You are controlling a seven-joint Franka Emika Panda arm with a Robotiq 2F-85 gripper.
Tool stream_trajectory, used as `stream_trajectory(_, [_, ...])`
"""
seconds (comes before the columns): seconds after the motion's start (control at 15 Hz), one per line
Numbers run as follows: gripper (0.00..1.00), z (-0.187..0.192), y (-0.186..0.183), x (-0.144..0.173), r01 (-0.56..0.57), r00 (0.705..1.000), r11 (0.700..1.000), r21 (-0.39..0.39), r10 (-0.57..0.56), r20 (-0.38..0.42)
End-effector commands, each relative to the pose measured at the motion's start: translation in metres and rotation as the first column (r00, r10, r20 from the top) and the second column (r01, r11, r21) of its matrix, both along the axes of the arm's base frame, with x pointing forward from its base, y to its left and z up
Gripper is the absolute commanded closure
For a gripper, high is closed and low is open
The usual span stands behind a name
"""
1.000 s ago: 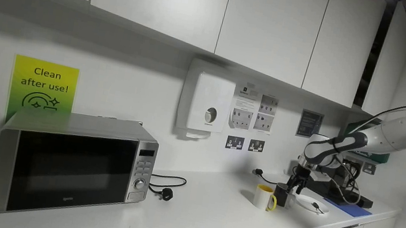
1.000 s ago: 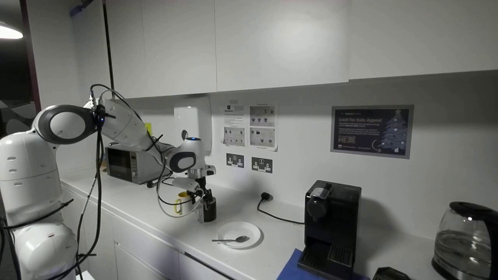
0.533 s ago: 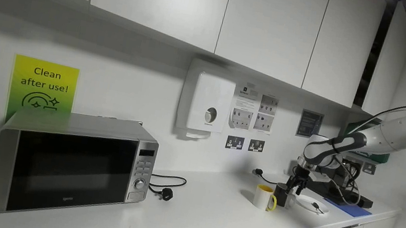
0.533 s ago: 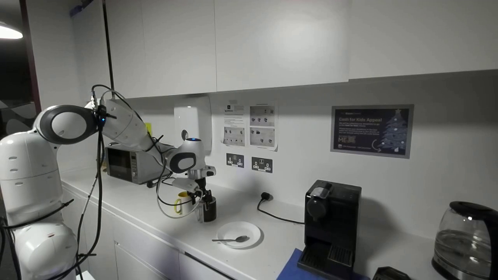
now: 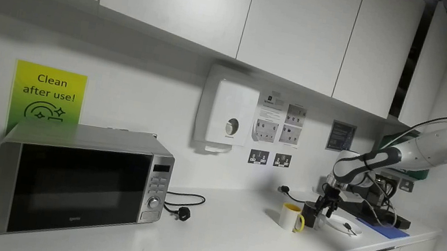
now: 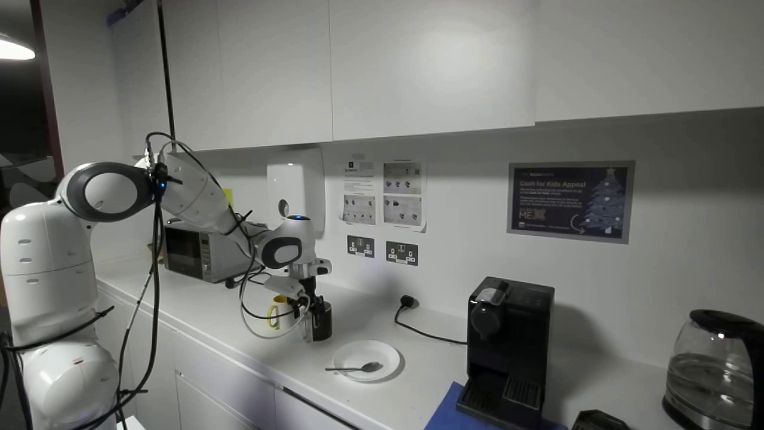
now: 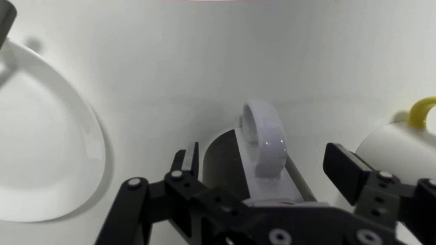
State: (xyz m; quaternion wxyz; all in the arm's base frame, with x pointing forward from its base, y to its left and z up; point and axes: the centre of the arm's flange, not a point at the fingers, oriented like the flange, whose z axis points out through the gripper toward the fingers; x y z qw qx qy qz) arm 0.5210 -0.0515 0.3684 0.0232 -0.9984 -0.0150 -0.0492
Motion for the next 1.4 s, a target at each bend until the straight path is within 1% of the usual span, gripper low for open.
stream_trajectory(0.0, [0.0,0.001,-0.004,0.01,0.011,1.0,1.0,-0.02,-0.012,-0.024])
stream_trajectory(0.07, [0.0,0.001,-0.004,0.011,0.01,1.0,1.0,-0.024,-0.01,-0.019])
stream_trajectory(0.13, [0.25,0.001,-0.004,0.012,0.007,1.0,1.0,-0.026,-0.008,-0.013])
stream_trajectory(0.2, [0.26,0.001,-0.004,0.012,0.005,1.0,1.0,-0.028,-0.005,-0.011])
stream_trajectory(0.27, [0.32,0.002,-0.004,0.013,0.004,1.0,1.0,-0.03,-0.005,-0.009])
stream_trajectory(0.33, [0.4,0.003,-0.004,0.014,0.003,1.0,0.999,-0.034,-0.003,-0.007])
stream_trajectory(0.47, [0.54,0.008,-0.002,0.015,-0.008,1.0,0.999,-0.049,0.009,0.003])
stream_trajectory(0.67, [0.8,0.02,0.005,0.014,-0.038,0.999,0.996,-0.079,0.039,0.013])
stream_trajectory(0.8, [0.95,0.03,0.01,0.012,-0.05,0.999,0.995,-0.083,0.051,0.006])
stream_trajectory(0.87, [1.0,0.035,0.012,0.011,-0.055,0.998,0.995,-0.082,0.056,0.003])
stream_trajectory(1.0, [0.95,0.041,0.016,0.008,-0.073,0.997,0.994,-0.085,0.073,-0.007])
stream_trajectory(1.13, [0.95,0.045,0.02,0.005,-0.09,0.996,0.992,-0.089,0.088,-0.021])
stream_trajectory(1.33, [0.95,0.053,0.024,-0.001,-0.08,0.995,0.989,-0.128,0.073,-0.062])
